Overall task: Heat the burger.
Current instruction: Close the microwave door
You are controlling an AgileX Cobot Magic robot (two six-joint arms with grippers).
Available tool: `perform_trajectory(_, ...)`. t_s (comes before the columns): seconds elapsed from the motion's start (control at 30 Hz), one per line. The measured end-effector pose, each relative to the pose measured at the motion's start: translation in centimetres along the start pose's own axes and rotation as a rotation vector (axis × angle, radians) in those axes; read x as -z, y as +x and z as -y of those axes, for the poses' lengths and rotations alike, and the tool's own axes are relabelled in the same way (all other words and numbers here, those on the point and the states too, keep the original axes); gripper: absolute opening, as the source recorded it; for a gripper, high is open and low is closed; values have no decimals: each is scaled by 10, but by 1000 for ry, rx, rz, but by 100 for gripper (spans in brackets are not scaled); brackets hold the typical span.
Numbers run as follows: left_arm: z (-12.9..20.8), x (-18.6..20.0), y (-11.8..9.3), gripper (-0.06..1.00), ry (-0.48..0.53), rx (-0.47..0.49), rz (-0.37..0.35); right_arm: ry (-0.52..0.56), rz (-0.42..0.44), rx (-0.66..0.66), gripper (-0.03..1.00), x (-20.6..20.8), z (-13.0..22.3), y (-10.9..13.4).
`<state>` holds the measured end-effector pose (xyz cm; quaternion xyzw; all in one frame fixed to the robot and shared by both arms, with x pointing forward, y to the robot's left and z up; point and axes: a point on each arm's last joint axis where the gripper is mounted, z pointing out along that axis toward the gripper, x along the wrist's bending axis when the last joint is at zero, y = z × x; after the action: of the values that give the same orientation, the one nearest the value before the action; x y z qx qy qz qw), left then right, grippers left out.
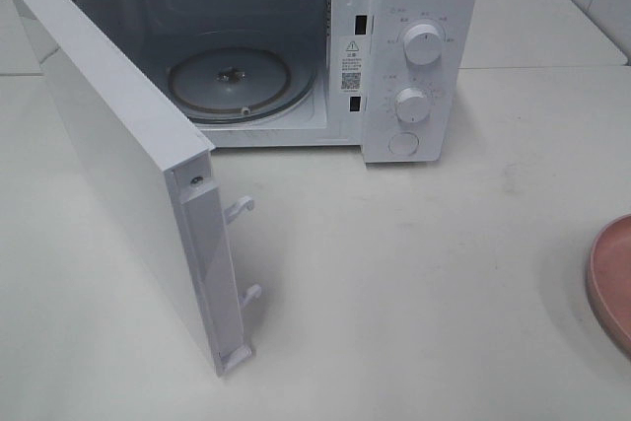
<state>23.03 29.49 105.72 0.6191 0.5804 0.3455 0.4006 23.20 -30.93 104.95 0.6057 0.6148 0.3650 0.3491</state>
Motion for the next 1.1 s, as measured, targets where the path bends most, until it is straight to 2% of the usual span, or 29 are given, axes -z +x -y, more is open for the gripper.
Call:
perform_trajectory(0.5, -1, 1, 0, 99, -3, -2, -3, 0, 0, 0, 76, 0, 0, 0)
perform_trajectory(0.67, -9, 6, 1, 95, -62, -9, -15, 0, 0, 0, 76, 0, 0, 0)
perform_trajectory(0.73, -14, 2, 1, 89, -53, -7, -15, 0, 0, 0, 76, 0, 0, 0)
perform_trajectory(0.77, -14, 2, 1, 89, -53, -7, -15, 0, 0, 0, 76, 0, 0, 0)
perform_trajectory(0.83, -21, -7, 2, 77, -24, -4, -16, 0, 0, 0, 76, 0, 0, 0)
perform_trajectory(0.87, -21, -7, 2, 77, -24, -4, -16, 0, 0, 0, 76, 0, 0, 0)
perform_trajectory(0.93, -28, -17, 3, 61, 4, 0, -18, 0, 0, 0, 76, 0, 0, 0)
perform_trajectory(0.97, -28, -17, 3, 61, 4, 0, -18, 0, 0, 0, 76, 0, 0, 0)
perform_trajectory(1.0, -32, -24, 3, 51, 18, 3, -19, 0, 0, 0, 76, 0, 0, 0)
perform_trajectory(1.03, -32, -24, 3, 51, 18, 3, -19, 0, 0, 0, 76, 0, 0, 0)
perform_trajectory(1.1, -39, -37, 4, 36, 57, 7, -21, 0, 0, 0, 76, 0, 0, 0)
